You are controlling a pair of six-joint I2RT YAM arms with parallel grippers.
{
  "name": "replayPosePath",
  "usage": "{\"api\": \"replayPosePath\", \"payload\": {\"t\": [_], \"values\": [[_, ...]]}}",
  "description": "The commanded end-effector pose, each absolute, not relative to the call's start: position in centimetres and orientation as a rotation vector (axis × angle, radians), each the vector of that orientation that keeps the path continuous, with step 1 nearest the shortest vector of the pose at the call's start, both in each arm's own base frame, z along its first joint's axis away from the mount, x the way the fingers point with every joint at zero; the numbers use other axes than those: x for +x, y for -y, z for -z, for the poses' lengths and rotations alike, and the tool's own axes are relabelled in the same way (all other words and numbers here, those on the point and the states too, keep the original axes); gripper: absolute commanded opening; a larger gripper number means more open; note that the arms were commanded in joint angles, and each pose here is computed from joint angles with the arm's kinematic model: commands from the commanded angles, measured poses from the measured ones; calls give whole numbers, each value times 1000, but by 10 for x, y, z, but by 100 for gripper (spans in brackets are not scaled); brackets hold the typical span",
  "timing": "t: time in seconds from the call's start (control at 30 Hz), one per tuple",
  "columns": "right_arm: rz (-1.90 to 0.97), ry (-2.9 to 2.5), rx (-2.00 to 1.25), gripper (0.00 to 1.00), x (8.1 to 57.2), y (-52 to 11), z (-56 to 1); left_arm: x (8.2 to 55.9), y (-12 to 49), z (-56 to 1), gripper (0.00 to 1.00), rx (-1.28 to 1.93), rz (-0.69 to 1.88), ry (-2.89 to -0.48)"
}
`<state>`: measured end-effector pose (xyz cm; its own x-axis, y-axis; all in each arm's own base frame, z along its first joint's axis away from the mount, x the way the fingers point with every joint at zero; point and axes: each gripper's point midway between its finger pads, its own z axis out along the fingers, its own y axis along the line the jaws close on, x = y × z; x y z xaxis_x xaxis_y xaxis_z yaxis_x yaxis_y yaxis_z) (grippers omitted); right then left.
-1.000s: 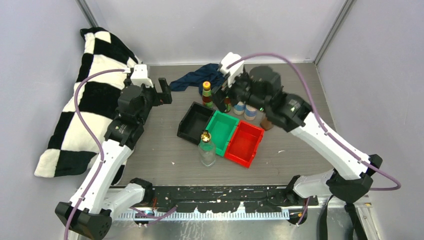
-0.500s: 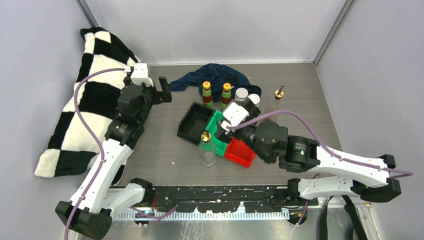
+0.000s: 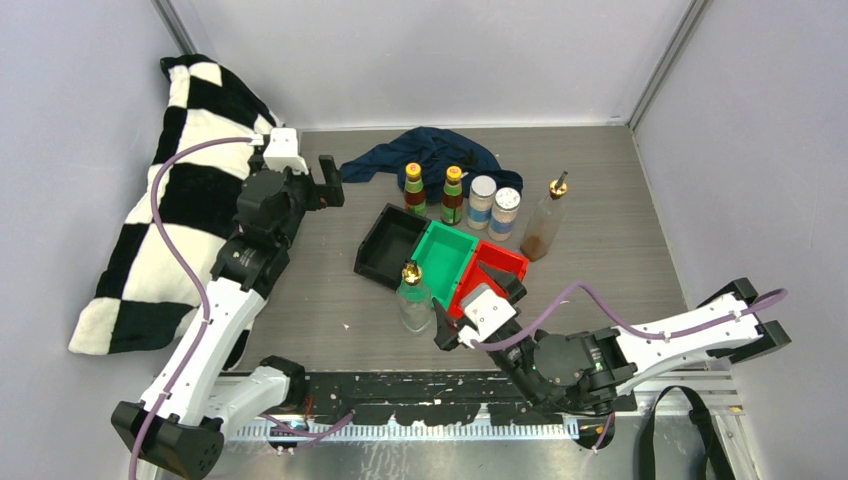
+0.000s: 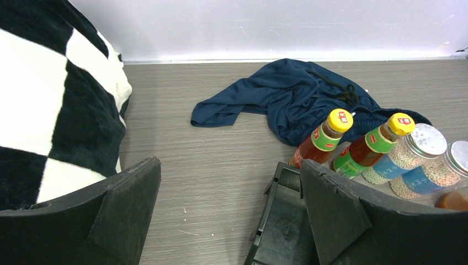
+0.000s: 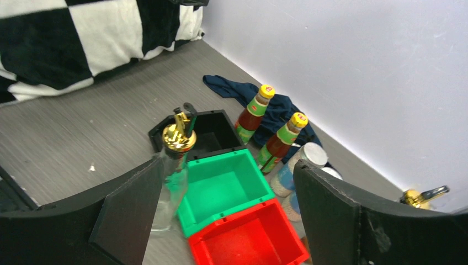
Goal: Organize the condiment bottles
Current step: Pick up the bottle from the center of the board.
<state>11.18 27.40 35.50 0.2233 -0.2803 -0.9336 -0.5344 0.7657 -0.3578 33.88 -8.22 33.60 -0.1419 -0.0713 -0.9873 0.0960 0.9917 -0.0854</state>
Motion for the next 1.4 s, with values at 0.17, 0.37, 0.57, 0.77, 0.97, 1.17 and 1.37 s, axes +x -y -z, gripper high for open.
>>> {"api": "replayPosePath", "payload": {"t": [0.17, 0.37, 0.57, 0.77, 0.97, 1.17, 1.37], "values": [[-424, -1425, -425, 92, 87, -280, -342, 340, 78, -348, 97, -1, 127, -1667], [-470, -1417, -392, 92, 82, -287, -323, 337, 75, -346, 97, -17, 119, -1678], [-486, -1400, -394, 92, 78, -291, -314, 336, 72, -341, 97, -53, 120, -1699], [-502, -1383, -374, 92, 74, -301, -307, 336, 71, -332, 97, -77, 116, -1725], [-479, -1373, -380, 93, 72, -308, -295, 337, 70, -325, 97, -99, 117, -1743], [-465, -1373, -370, 95, 78, -302, -292, 334, 66, -321, 100, -119, 103, -1746], [-487, -1406, -334, 97, 96, -298, -288, 333, 64, -320, 100, -140, 103, -1746]]}}
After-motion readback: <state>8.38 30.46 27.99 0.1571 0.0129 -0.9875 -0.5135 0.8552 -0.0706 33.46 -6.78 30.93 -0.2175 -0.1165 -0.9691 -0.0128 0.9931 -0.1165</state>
